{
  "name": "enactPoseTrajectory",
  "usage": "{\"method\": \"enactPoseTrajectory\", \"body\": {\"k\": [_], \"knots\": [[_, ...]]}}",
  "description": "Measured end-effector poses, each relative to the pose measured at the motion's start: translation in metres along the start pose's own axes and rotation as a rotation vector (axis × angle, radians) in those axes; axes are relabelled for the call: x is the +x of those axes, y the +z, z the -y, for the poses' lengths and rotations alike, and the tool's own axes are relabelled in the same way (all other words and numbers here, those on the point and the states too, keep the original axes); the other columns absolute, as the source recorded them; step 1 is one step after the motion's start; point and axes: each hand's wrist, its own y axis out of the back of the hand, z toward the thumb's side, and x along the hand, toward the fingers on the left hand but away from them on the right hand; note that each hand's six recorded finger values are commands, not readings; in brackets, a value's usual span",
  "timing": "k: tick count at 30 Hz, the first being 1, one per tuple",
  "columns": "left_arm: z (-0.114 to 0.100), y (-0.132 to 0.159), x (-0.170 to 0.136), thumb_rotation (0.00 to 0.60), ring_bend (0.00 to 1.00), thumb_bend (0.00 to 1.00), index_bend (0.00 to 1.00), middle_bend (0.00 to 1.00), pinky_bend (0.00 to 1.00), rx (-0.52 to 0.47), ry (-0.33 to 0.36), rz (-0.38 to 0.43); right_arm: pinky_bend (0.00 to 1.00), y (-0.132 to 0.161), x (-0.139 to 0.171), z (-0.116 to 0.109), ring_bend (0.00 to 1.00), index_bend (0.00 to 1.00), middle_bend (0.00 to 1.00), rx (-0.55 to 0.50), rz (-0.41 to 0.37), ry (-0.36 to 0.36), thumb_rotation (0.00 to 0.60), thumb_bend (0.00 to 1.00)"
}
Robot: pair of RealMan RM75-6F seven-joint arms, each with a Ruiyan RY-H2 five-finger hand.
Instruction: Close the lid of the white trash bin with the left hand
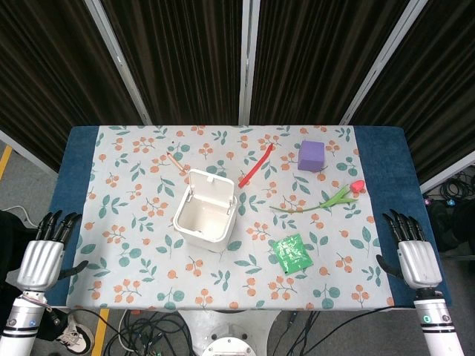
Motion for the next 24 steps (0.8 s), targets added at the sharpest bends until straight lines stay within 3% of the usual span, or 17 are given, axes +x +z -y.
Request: {"method": "enactPoseTrajectory", "body": {"k": [19, 21, 24], "knots": [[-0.019, 0.007, 0.004, 0.600, 0.01, 0.04, 0.11, 0.12, 0.03, -0.021, 0.030, 0.038, 0.00, -0.002, 0.002, 0.007, 0.00, 0.00, 0.00, -0.002, -0.003, 0.019, 0.600, 0.22], [-0.023, 0.008, 0.006, 0.600, 0.01, 0.09, 0.11, 0.12, 0.02, -0.031, 0.036, 0.044, 0.00, -0.004, 0.002, 0.005, 0.00, 0.00, 0.00, -0.007, 0.005, 0.015, 0.600, 0.25], [-0.030, 0.012, 0.010, 0.600, 0.01, 0.32, 0.11, 0.12, 0.03, -0.057, 0.045, 0.065, 0.00, -0.005, 0.002, 0.002, 0.00, 0.00, 0.00, -0.012, 0.006, 0.001, 0.600, 0.25]]}}
